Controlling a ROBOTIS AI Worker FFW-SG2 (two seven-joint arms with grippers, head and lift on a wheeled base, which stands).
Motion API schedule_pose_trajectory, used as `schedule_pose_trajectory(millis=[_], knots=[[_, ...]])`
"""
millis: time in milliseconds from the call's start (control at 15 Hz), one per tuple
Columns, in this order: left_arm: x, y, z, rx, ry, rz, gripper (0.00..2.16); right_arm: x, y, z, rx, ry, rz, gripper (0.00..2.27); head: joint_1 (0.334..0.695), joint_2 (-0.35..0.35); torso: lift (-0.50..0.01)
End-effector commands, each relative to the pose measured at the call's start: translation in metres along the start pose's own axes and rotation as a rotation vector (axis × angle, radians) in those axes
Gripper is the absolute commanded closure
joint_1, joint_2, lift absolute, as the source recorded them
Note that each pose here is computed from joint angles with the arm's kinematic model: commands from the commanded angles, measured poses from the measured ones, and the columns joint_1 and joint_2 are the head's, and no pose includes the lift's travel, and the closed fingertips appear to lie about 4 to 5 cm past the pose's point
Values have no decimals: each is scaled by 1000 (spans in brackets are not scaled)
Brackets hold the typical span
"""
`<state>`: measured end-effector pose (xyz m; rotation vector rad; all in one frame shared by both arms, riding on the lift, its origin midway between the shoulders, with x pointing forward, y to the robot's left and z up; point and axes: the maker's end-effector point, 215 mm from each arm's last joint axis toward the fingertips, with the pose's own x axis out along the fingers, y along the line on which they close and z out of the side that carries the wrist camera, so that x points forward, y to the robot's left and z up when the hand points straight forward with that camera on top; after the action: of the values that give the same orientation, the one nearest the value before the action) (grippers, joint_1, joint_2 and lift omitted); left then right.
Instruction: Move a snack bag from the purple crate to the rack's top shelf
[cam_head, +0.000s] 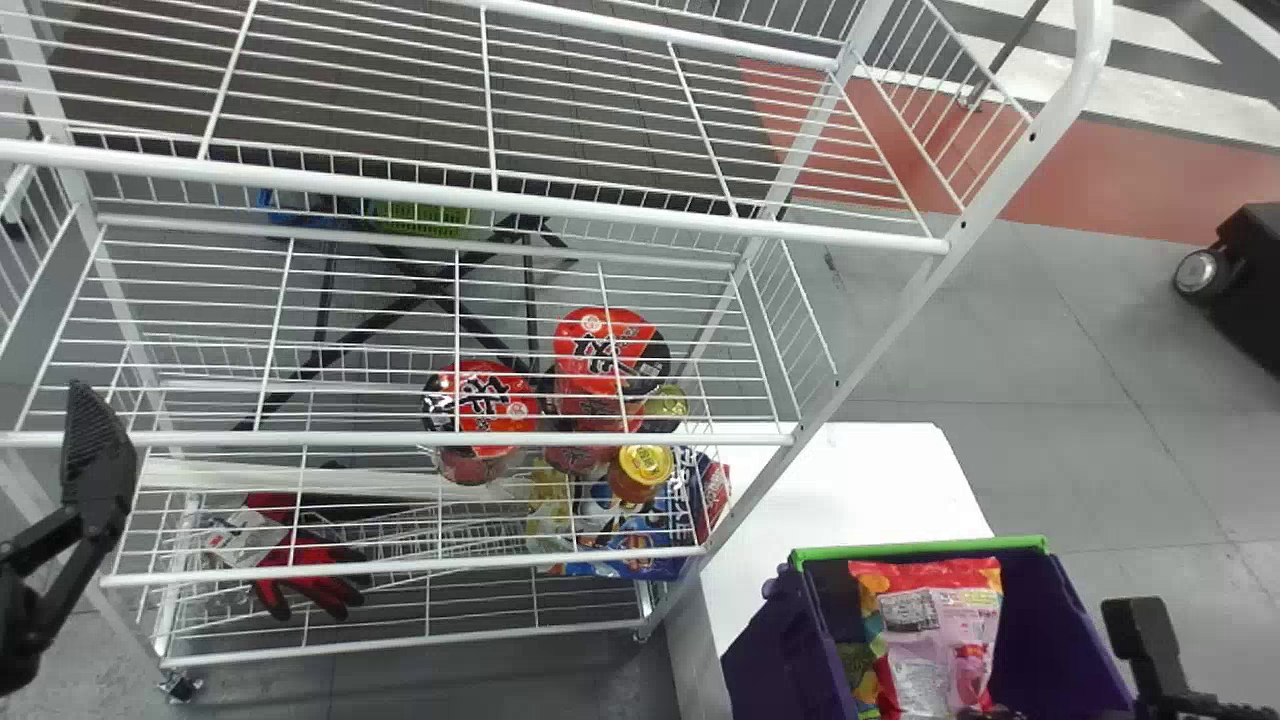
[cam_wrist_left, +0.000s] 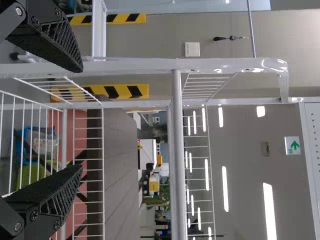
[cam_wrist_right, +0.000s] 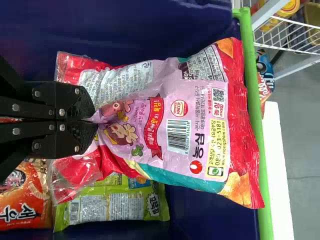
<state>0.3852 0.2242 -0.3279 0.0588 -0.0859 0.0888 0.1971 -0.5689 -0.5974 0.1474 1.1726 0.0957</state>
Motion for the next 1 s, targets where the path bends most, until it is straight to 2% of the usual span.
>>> schedule_pose_trajectory(millis=[0,933], knots=[[-1,2,-1,2,3,4,144,-1,0,0,-3,-2,-1,1477,695,-350,-257],[-2,9,1,4,0,15,144,-7,1,2,1,-25,4,1477,695,-350,-201]])
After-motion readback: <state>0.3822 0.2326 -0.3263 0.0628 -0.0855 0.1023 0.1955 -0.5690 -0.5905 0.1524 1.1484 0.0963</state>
